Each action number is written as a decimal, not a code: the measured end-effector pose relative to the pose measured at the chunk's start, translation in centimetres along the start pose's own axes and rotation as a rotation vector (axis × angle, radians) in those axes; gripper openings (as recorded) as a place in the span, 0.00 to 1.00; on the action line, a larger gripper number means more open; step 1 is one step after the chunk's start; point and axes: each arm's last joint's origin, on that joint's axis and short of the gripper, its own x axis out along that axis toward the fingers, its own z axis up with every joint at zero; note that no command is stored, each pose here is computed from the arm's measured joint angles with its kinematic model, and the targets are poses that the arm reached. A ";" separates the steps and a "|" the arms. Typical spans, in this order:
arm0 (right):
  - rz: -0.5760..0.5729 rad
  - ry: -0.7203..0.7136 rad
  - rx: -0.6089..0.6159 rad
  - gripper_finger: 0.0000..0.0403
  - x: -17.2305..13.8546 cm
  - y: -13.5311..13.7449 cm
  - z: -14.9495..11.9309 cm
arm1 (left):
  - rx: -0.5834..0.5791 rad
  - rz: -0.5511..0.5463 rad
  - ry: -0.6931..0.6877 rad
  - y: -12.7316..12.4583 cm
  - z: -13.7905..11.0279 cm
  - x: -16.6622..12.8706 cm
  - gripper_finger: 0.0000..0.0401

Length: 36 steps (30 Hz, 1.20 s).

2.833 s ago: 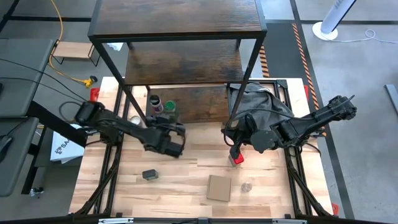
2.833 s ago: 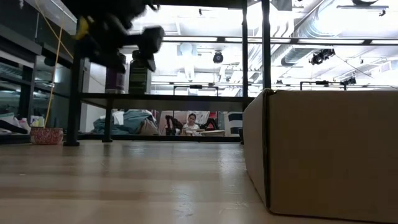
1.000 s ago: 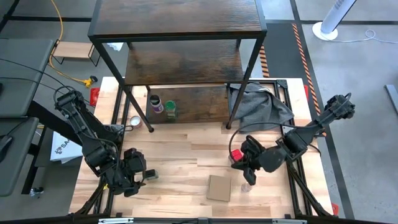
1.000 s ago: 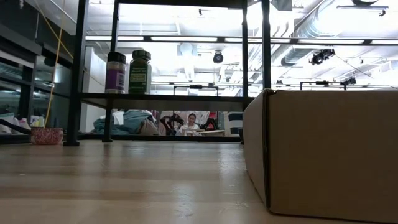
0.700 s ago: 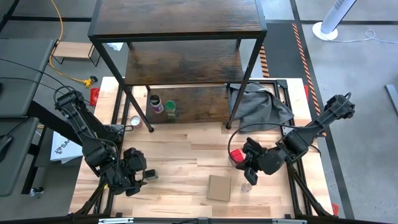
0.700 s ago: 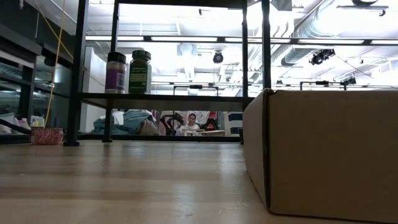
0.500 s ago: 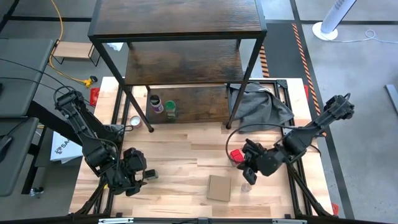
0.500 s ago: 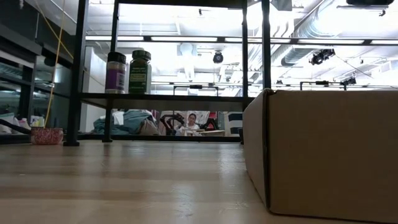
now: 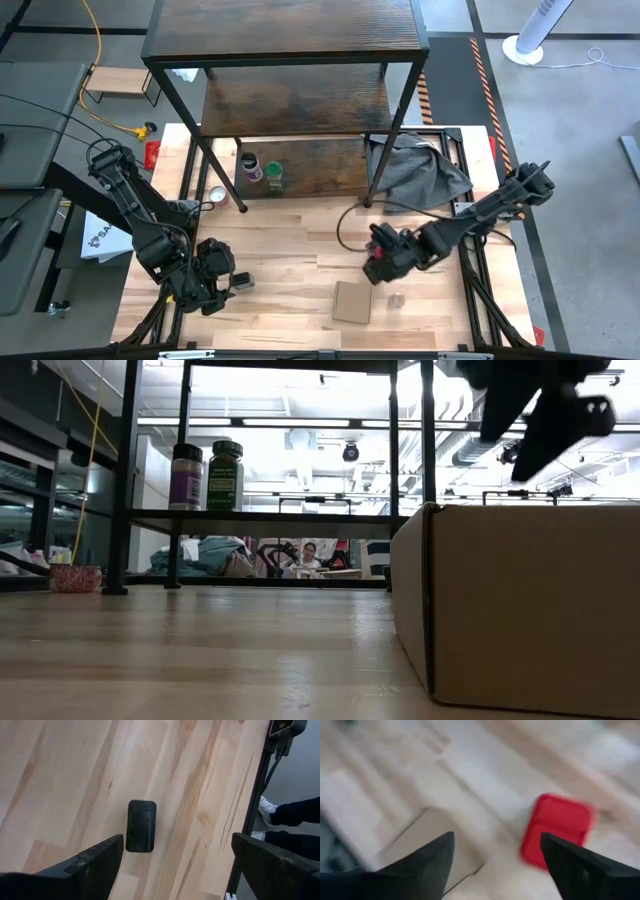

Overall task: Shelf spices
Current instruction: Put the red seasoning can on the shelf

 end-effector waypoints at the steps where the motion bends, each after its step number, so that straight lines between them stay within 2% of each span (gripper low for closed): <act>1: -0.035 0.003 0.008 0.76 0.3 -0.3 0.3 | -0.006 -0.002 0.007 0.0 0.0 0.0 0.91; 4: -0.126 0.031 0.073 0.80 0.9 -1.3 1.2 | -0.008 -0.011 0.032 0.0 -0.1 0.0 0.91; 9: -0.229 0.088 0.139 0.81 0.9 -2.6 1.7 | -0.016 -0.018 0.064 0.0 -0.2 0.0 0.91; 15: -0.150 0.095 0.169 0.81 1.4 -1.7 1.8 | -0.016 -0.021 0.074 0.0 -0.2 0.0 0.91; 17: -0.164 0.096 0.176 0.81 2.0 -1.6 1.7 | -0.017 -0.021 0.072 0.0 -0.2 0.0 0.91; 21: -0.267 0.103 0.223 0.81 3.3 -2.1 1.4 | -0.020 -0.020 0.069 0.0 -0.2 0.0 0.91; 27: -0.229 0.114 0.205 0.81 5.4 -1.1 1.2 | -0.025 -0.019 0.069 0.0 -0.2 0.0 0.91; 31: -0.276 0.146 0.190 0.81 7.0 -1.1 0.6 | -0.025 -0.019 0.070 0.0 -0.2 0.0 0.91; 34: -0.298 0.161 0.184 0.77 7.8 -1.1 0.4 | -0.034 -0.020 0.071 0.0 -0.2 0.0 0.91; 36: -0.287 0.158 0.188 0.68 7.8 -1.0 0.3 | -0.048 -0.029 0.068 -0.1 -0.2 0.0 0.91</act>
